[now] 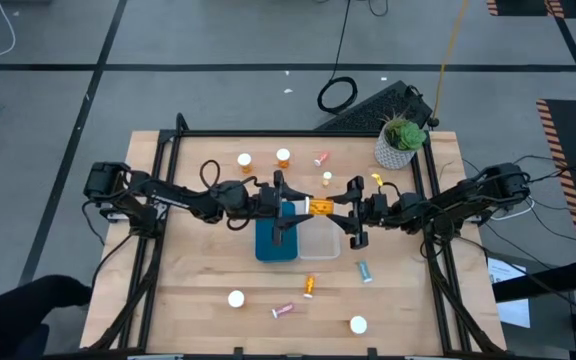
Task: Pick and place medicine bottles into bin by pill shape (circle, oval)
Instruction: Put the large orange pill bottle into the blue transparent bin
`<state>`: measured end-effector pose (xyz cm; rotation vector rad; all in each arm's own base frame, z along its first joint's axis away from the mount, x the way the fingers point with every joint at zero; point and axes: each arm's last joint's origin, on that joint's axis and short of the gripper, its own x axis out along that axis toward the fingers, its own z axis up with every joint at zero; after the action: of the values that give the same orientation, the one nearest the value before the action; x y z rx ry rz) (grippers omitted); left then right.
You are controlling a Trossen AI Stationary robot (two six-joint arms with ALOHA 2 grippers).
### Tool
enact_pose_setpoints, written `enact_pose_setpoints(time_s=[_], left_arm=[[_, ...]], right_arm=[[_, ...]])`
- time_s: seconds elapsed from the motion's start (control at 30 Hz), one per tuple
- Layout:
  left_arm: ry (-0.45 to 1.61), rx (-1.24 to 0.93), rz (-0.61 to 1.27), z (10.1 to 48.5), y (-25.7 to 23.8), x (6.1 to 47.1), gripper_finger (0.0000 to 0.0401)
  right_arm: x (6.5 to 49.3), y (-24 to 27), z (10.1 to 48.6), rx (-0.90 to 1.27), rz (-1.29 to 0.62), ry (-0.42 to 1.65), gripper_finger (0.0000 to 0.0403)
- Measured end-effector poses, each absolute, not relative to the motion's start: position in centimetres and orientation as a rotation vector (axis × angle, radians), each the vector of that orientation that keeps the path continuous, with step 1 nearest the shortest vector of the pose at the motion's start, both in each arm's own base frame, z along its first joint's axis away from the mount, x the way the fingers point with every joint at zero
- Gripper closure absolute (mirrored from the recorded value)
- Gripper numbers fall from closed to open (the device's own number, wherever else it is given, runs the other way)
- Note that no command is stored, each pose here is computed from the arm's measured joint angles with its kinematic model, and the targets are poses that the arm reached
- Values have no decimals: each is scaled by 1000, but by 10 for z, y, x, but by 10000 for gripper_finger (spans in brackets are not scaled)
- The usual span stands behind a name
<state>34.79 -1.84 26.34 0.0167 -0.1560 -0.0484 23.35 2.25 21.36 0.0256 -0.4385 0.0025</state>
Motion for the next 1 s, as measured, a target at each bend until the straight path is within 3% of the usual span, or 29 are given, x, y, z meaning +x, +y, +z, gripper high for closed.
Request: enact_pose_setpoints(time_s=[0.27, 0.5, 0.7, 1.0], left_arm=[[-145, 17, -50, 267, -18, 345, 174], [-74, 42, -53, 284, -18, 328, 194], [81, 48, 9, 299, -14, 300, 171], [313, 10, 72, 301, -7, 265, 194]], right_arm=[[234, 22, 213, 33, -21, -437, 200], [233, 21, 213, 42, -28, -382, 130], [228, 19, 207, 50, -85, -146, 79], [205, 14, 210, 123, -167, 59, 84]])
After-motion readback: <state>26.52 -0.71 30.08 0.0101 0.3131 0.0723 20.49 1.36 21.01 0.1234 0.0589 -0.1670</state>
